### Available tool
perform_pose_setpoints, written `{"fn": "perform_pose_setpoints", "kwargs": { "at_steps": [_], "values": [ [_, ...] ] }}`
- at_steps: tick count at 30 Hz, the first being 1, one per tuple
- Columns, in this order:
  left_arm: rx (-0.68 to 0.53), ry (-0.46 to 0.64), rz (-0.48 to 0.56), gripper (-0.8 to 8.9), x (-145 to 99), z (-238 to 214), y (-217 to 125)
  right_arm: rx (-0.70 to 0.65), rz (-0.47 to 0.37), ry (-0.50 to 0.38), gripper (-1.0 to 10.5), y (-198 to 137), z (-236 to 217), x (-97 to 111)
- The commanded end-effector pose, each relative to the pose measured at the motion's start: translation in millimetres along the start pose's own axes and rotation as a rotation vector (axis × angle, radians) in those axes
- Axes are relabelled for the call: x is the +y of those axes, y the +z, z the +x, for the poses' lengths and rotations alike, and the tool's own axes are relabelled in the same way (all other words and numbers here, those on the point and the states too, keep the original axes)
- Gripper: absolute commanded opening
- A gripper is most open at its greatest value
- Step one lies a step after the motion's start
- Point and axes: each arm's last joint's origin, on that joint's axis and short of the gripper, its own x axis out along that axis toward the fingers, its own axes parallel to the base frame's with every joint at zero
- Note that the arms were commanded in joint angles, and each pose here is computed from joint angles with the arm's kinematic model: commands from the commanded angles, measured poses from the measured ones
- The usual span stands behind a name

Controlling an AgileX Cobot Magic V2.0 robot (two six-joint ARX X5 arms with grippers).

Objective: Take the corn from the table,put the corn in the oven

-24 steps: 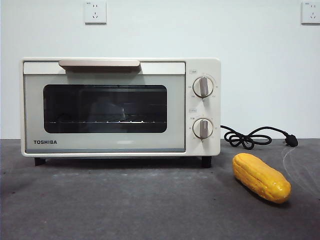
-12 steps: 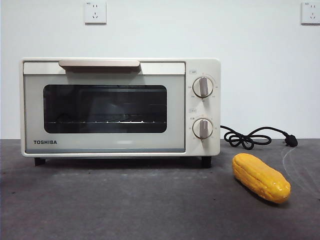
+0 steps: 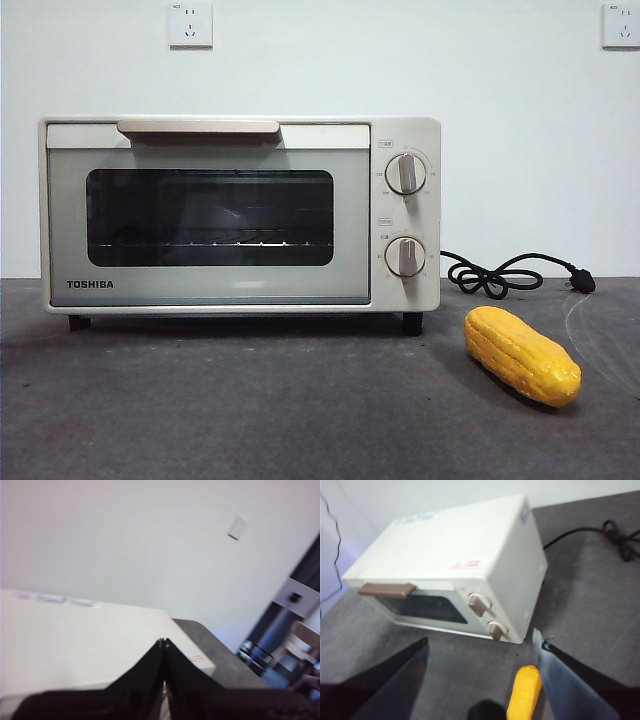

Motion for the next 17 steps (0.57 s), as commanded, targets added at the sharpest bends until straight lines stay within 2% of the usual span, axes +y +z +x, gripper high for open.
{"fn": "perform_pose_setpoints", "kwargs": {
  "at_steps": [1,3,13,17],
  "values": [
    [0.023,-0.067,0.027,-0.03,-5,11,15,0.043,-0.047,0.038,3.7,4,11,5],
    [0.039,-0.104,0.028,-0.03,-8,19,24,0.087,-0.056,0.033,4.2,4,24,9],
    [0.074,-0.235,0.064,-0.03,-34,49,57,0.416,-0.157,-0.074,4.2,-30,99,36],
    [0.086,-0.265,0.096,-0.03,-44,51,64,0.531,-0.191,-0.121,4.2,-48,126,41]
  ]
}}
